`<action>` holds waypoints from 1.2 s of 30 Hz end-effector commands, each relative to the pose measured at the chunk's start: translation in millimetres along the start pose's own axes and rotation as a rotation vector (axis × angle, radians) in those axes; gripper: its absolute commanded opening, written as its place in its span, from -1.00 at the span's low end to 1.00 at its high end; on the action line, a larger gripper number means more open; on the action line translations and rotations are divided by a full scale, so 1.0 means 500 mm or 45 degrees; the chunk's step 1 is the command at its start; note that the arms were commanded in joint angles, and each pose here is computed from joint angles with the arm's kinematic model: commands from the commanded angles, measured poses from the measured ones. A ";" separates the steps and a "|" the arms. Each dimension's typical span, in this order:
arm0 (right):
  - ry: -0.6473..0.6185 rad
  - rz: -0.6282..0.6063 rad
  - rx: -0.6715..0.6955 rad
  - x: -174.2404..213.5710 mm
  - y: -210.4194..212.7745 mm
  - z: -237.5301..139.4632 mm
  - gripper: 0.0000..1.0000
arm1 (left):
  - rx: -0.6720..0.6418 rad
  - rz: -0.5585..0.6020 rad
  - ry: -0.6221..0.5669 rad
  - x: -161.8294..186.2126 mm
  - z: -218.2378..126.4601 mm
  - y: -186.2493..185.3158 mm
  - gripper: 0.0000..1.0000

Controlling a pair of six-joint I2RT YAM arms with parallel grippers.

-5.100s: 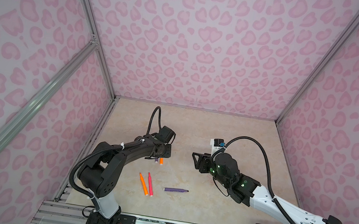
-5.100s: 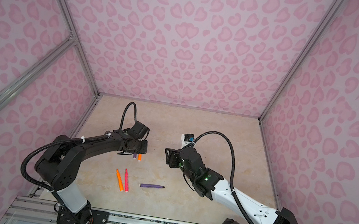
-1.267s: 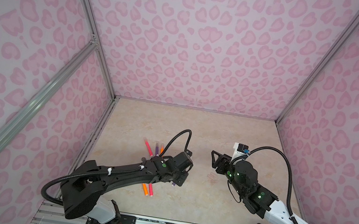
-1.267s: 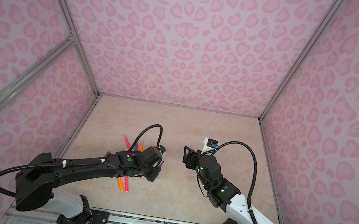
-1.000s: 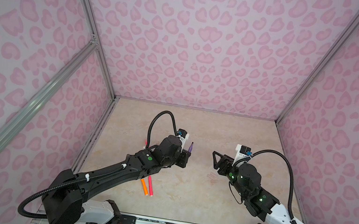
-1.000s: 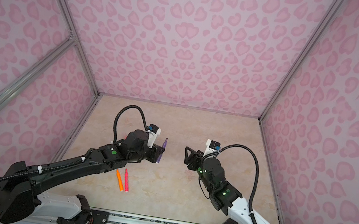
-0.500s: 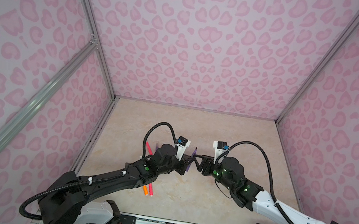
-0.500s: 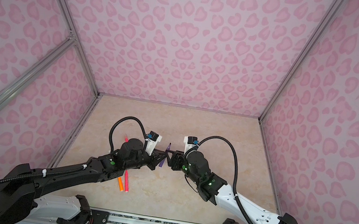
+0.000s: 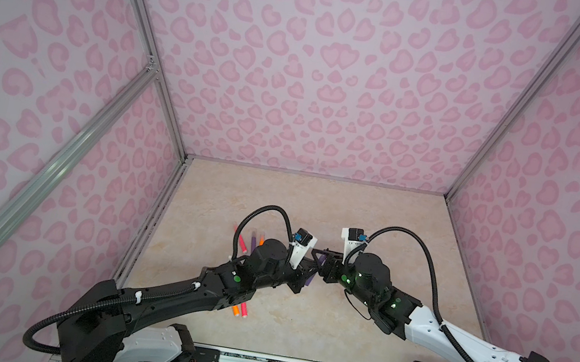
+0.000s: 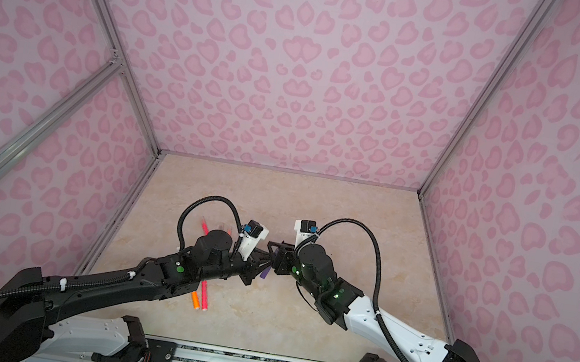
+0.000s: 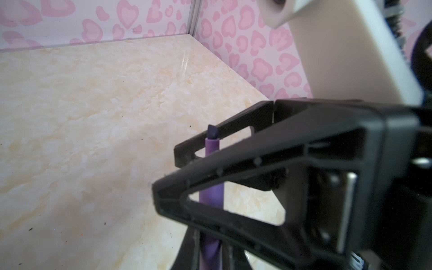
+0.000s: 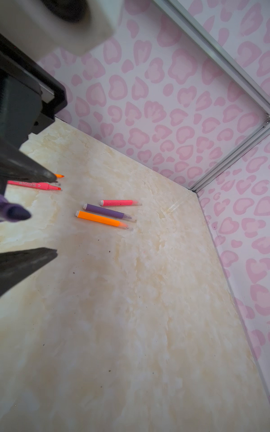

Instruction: Insert the pens into the pen caps

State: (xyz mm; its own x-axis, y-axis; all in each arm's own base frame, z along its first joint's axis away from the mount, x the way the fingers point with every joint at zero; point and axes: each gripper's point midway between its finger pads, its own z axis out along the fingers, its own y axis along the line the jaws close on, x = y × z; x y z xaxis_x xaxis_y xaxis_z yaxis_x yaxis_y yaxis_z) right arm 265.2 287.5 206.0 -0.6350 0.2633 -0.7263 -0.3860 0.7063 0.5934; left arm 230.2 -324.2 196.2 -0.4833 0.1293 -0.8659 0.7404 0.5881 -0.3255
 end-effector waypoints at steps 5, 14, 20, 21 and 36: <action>0.041 0.003 -0.008 0.013 0.002 0.006 -0.38 | -0.084 0.030 -0.058 -0.034 0.007 0.015 -0.93; 0.052 0.016 0.018 0.017 -0.005 0.012 -0.72 | -0.146 0.018 -0.021 -0.026 0.021 0.033 -0.94; 0.063 0.026 -0.018 0.019 0.006 0.011 -0.90 | -0.077 0.019 0.000 -0.022 0.028 0.015 -0.69; 0.060 0.024 -0.027 0.017 0.009 0.010 -0.92 | -0.074 0.021 0.000 -0.023 0.029 0.014 -0.65; 0.035 0.034 -0.052 0.014 0.010 0.003 -1.00 | -0.070 0.022 -0.003 -0.019 0.031 0.015 -0.44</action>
State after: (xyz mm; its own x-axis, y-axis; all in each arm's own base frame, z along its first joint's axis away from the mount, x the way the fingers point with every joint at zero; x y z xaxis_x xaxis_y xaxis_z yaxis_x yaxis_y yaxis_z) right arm 261.4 289.3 203.0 -0.6576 0.2688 -0.7038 -0.3791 0.6892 0.6175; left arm 242.5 -328.9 178.0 -0.5128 0.1828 -0.8388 0.7073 0.6437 -0.2921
